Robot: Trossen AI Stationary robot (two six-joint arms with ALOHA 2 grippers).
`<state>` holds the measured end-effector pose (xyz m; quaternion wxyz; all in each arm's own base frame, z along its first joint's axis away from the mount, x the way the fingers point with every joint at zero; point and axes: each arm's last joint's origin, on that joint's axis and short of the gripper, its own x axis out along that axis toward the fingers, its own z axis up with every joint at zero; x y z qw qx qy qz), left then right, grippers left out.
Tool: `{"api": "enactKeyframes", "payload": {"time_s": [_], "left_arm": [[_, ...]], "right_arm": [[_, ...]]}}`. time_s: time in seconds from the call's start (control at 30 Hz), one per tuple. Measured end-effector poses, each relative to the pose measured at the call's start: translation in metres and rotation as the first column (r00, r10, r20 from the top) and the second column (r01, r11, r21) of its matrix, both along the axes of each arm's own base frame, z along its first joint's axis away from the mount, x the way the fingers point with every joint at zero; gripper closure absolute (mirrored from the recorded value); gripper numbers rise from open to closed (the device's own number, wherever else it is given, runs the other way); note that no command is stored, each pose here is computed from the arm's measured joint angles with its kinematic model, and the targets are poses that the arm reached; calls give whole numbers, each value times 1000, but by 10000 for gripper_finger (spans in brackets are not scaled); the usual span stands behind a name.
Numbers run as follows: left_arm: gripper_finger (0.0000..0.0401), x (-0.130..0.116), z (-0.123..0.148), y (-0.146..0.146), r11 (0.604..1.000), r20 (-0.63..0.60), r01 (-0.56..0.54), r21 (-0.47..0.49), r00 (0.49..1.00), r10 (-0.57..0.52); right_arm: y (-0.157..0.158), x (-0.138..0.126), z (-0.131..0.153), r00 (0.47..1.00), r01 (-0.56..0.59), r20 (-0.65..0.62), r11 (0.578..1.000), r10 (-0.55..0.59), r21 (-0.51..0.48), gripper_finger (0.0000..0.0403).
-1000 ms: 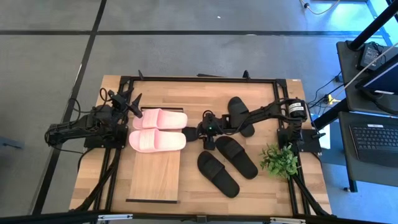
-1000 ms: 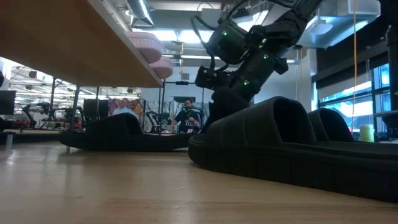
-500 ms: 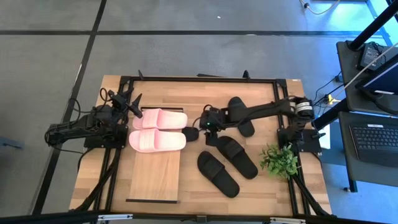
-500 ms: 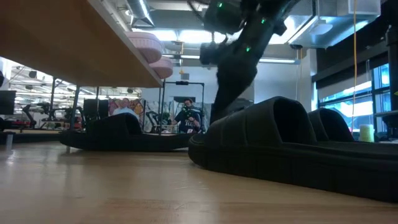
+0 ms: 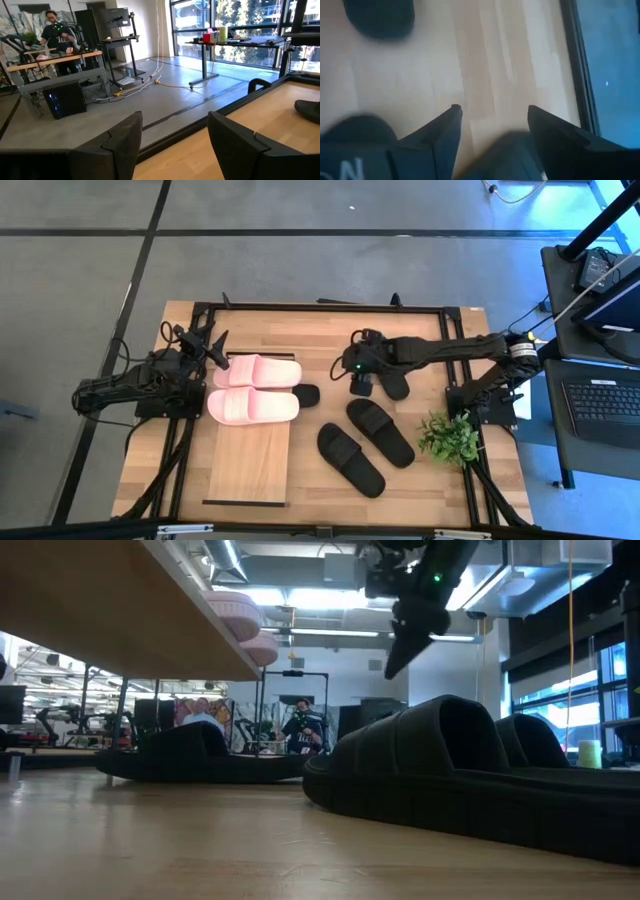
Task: Pick and place slides into the shelf
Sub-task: Put the black slipper under the shelf
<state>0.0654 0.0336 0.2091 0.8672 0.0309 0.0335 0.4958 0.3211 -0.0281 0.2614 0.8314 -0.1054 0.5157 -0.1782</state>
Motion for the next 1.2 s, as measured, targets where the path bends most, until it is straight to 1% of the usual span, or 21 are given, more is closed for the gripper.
{"api": "enactKeyframes", "payload": {"time_s": [0.17,0.27,0.33,0.43,0.57,0.7,0.77,0.87,0.93,1.03,1.2], "left_arm": [[184,0,0,0,1000,0,0,0,1000,0],[184,0,0,0,1000,0,0,0,1000,0],[184,0,0,0,1000,0,0,0,1000,0],[184,0,0,0,1000,0,0,0,1000,0],[184,0,0,0,1000,0,0,0,1000,0],[184,0,0,0,1000,0,0,0,1000,0],[184,0,0,0,1000,0,0,0,1000,0],[184,0,0,0,1000,0,0,1,1000,0],[184,0,0,0,1000,0,0,0,1000,0],[184,0,0,0,1000,0,0,0,1000,0],[184,0,0,0,1000,0,0,0,1000,0]], "right_arm": [[-7,-5,-11,987,-58,-149,998,54,-22,176],[-14,-3,-18,980,-64,-192,998,58,-24,176],[-21,-3,-27,972,-66,-230,997,53,-48,176],[-32,-14,-46,948,-66,-315,995,38,-80,176],[-36,-33,-62,912,-45,-410,997,14,-66,176],[-33,-43,-70,902,-7,-432,998,-19,-58,176],[-31,-43,-72,905,2,-425,998,-28,-62,176],[-29,-45,-77,904,-1,-425,991,-56,-132,176],[-30,-46,-83,901,-26,-431,983,-55,-179,176],[-31,-49,-94,904,-62,-426,977,-31,-202,176],[-33,-48,-105,927,-71,-374,969,-24,-238,180]]}}
